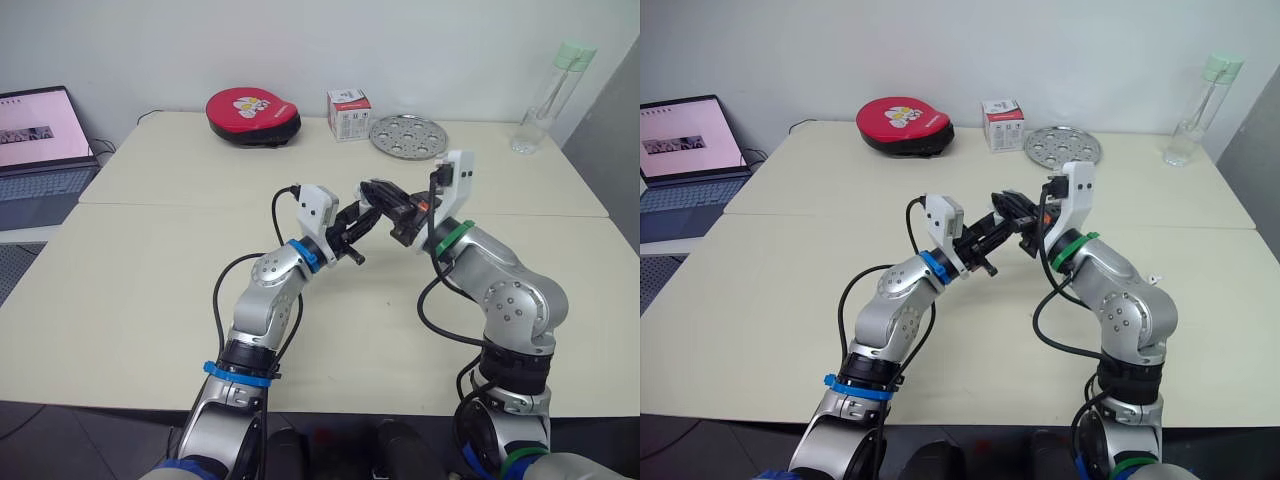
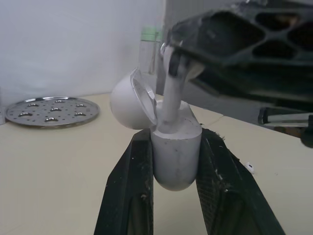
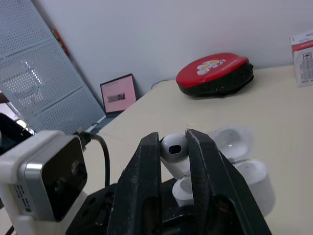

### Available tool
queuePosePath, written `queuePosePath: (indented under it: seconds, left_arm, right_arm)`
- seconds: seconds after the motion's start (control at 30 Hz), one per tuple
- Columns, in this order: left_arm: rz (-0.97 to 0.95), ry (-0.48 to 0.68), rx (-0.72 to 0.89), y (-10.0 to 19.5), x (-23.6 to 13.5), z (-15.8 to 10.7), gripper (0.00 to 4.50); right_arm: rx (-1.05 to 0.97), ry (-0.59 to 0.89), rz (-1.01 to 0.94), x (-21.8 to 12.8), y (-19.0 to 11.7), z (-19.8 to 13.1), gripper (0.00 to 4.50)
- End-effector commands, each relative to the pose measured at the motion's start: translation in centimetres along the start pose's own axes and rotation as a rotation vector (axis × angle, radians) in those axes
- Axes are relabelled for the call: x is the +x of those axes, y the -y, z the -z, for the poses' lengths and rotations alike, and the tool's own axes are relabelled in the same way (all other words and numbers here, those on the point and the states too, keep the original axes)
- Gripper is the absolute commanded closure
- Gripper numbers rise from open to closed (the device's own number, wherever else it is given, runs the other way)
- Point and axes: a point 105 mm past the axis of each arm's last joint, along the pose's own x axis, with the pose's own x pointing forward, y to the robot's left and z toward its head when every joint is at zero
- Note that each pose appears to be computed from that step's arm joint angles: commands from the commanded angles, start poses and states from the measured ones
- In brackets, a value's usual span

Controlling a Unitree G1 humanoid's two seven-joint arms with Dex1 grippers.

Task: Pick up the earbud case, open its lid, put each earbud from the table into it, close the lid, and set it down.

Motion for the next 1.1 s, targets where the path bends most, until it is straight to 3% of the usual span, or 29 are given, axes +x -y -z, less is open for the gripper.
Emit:
queuePosePath:
  seconds: [0.03,0.4,0.73,1.1]
  left_arm:
    - [0.029,0.051,0.036,0.8,0.3,-1.5,3.74]
    - [0.029,0.058,0.039,0.8,0.2,-1.8,3.74]
    - [0.033,0.049,0.042,0.8,0.1,-1.6,3.74]
    - [0.038,0.047,0.050,0.7,0.2,-1.7,3.74]
  right_arm:
    - [-0.037,0.050,-0.037,-0.1,-1.1,-1.1,4.11]
    - [-0.051,0.030,0.005,-0.7,-0.1,-0.3,4.11]
    - [0.106,0.093,0.014,-0.9,0.0,-1.4,4.11]
    - [0.077,0.045,0.016,-1.1,-0.1,-0.5,4.11]
